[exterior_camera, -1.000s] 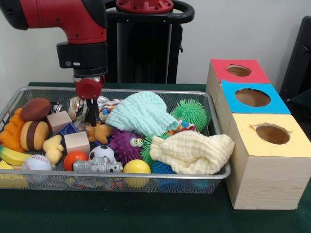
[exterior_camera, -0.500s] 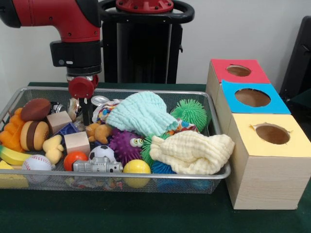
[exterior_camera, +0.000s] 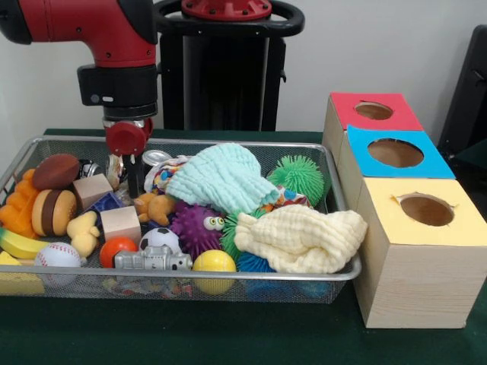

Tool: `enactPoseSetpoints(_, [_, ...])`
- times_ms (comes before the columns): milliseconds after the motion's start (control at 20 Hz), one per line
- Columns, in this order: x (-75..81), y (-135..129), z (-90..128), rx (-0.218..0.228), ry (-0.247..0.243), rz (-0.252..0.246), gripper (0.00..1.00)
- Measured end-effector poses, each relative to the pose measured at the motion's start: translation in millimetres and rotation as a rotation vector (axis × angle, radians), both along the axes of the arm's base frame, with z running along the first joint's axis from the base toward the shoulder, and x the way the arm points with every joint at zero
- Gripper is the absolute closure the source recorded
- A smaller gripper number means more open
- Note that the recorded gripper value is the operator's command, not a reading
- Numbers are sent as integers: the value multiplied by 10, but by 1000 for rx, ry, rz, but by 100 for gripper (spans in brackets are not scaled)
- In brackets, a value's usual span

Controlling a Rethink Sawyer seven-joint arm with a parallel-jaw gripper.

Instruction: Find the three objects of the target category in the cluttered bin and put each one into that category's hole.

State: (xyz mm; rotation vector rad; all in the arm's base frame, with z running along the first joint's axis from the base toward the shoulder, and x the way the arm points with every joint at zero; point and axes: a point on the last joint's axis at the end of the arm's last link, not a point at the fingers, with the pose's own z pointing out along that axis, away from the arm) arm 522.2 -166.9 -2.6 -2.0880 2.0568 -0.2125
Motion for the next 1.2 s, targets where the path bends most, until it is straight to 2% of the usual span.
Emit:
enactPoseSetpoints(400, [13, -74, -81, -58, 2, 36, 0])
enactPoseSetpoints(450, [26, -73, -96, -79, 2, 54, 0])
enactPoseSetpoints(700, [41, -44, -113, -116, 6, 89, 0])
enactPoseSetpoints(950, [19, -37, -142, -136, 20, 98, 0])
enactPoseSetpoints(1200, [-23, -128, -212, -148, 42, 80, 0])
